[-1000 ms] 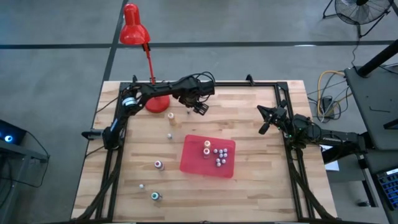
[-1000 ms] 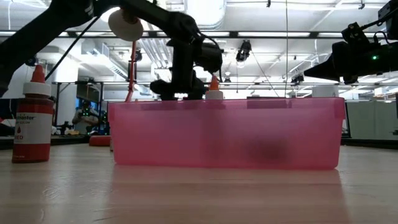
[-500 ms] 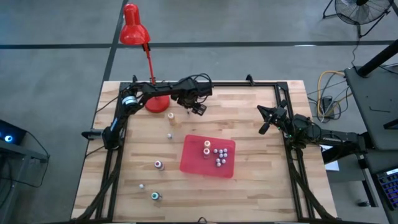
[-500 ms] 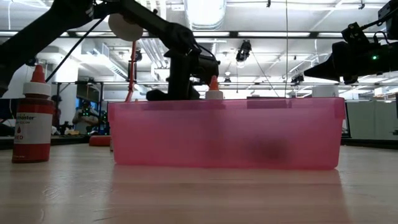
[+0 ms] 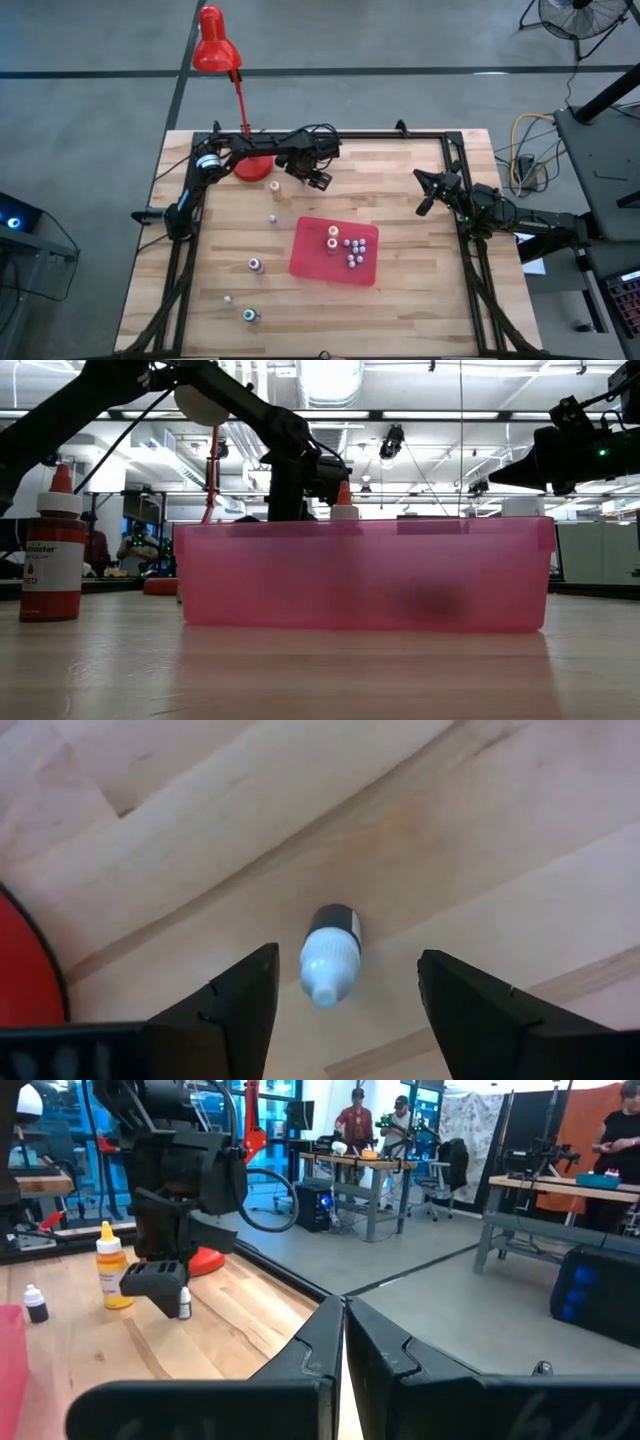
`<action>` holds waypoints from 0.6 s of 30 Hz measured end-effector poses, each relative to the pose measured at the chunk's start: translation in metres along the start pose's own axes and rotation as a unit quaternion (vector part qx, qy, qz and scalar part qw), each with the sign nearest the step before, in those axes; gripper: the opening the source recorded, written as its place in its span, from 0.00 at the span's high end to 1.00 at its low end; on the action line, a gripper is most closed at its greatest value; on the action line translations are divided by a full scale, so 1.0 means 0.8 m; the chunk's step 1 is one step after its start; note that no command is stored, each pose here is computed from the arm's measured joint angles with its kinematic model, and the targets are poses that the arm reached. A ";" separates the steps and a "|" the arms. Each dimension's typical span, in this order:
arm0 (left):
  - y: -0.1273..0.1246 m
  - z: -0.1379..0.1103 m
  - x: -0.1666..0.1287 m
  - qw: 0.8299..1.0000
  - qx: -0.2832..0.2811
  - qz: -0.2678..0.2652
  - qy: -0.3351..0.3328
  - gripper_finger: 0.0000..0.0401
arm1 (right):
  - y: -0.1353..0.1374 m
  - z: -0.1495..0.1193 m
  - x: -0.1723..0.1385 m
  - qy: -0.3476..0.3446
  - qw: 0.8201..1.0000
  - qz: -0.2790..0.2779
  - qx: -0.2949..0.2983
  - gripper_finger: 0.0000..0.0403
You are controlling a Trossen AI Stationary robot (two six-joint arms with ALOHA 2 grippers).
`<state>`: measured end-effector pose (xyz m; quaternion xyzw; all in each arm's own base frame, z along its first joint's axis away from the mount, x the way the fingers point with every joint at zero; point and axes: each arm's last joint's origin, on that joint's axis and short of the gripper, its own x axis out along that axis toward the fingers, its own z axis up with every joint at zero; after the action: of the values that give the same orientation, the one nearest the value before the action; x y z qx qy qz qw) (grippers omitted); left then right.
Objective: Pick & Place food coloring
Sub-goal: Put the small black food coloring bottle in the red bin
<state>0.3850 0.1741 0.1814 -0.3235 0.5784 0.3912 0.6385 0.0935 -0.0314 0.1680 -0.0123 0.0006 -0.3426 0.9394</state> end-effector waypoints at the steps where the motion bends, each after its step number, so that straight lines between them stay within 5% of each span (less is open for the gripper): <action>1: 0.000 0.000 0.000 1.000 0.000 -0.001 -0.002 0.48 | 0.000 0.000 0.000 0.000 1.000 0.000 -0.003 0.98; 18: 0.001 0.000 0.004 1.000 -0.012 0.014 -0.012 0.79 | 0.000 0.000 0.000 0.000 1.000 0.000 -0.003 0.98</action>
<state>0.3842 0.1749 0.1784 -0.3181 0.5705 0.4106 0.6362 0.0935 -0.0314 0.1680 -0.0149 0.0015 -0.3426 0.9394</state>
